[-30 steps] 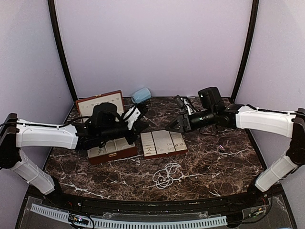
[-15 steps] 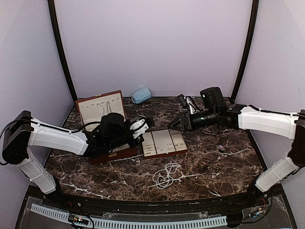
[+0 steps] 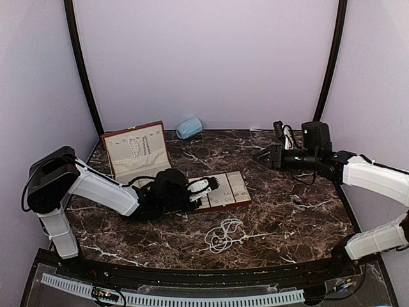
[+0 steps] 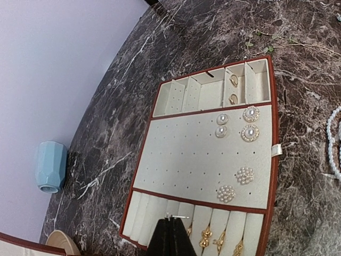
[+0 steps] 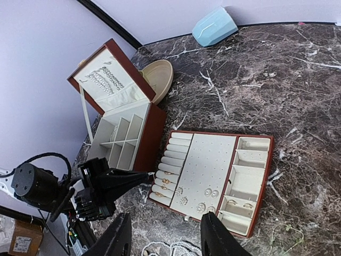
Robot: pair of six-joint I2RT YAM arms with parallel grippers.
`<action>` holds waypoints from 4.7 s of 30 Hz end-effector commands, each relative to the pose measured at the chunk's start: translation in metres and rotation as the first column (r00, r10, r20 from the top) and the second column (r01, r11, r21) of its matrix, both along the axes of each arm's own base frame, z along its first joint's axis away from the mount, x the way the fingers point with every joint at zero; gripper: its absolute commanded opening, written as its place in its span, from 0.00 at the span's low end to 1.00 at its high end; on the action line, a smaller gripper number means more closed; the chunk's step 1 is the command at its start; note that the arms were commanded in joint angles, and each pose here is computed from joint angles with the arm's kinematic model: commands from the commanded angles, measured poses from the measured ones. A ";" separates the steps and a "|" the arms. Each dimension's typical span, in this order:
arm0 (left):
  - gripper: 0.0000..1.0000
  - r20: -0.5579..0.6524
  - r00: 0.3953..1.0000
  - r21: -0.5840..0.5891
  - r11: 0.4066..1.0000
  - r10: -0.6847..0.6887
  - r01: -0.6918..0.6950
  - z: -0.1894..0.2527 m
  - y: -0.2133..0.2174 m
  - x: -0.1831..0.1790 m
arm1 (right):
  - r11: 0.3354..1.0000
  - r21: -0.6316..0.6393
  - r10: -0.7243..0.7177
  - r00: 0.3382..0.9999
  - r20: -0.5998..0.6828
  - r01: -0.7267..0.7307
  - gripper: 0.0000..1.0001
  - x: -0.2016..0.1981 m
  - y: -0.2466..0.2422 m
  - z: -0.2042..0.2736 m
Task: Organize the mixed jewelry
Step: Insert the earring into the earring holder.
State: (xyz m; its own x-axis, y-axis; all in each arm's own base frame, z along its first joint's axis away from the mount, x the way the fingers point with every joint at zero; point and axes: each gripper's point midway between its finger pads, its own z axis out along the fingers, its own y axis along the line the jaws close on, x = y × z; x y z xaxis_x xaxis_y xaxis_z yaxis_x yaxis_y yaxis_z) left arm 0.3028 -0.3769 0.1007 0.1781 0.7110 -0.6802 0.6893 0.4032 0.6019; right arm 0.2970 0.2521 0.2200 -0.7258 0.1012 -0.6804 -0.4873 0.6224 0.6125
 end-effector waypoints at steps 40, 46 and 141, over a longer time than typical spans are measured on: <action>0.00 -0.006 0.997 0.027 0.996 0.083 -0.083 -0.031 -0.025 0.030 | 0.991 0.132 -0.029 1.000 0.000 0.028 0.45 0.010 -0.013 -0.001; 0.00 -0.016 0.997 0.034 0.996 0.080 -0.079 -0.035 -0.025 0.029 | 0.990 0.137 -0.030 1.000 -0.002 0.030 0.45 0.010 -0.014 -0.001; 0.01 -0.031 0.999 0.069 0.997 -0.034 0.036 -0.036 -0.027 0.005 | 0.987 0.147 -0.068 0.997 -0.026 0.071 0.46 0.009 -0.022 -0.017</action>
State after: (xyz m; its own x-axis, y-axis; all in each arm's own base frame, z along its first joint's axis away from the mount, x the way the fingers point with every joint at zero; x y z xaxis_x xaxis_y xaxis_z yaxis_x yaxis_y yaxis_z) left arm 0.3157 -0.4059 0.0473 0.1699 0.7623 -0.6246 0.7183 0.3381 0.6081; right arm 0.3041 0.2342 0.1916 -0.7598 0.2230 -0.6107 -0.4102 0.5642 0.7165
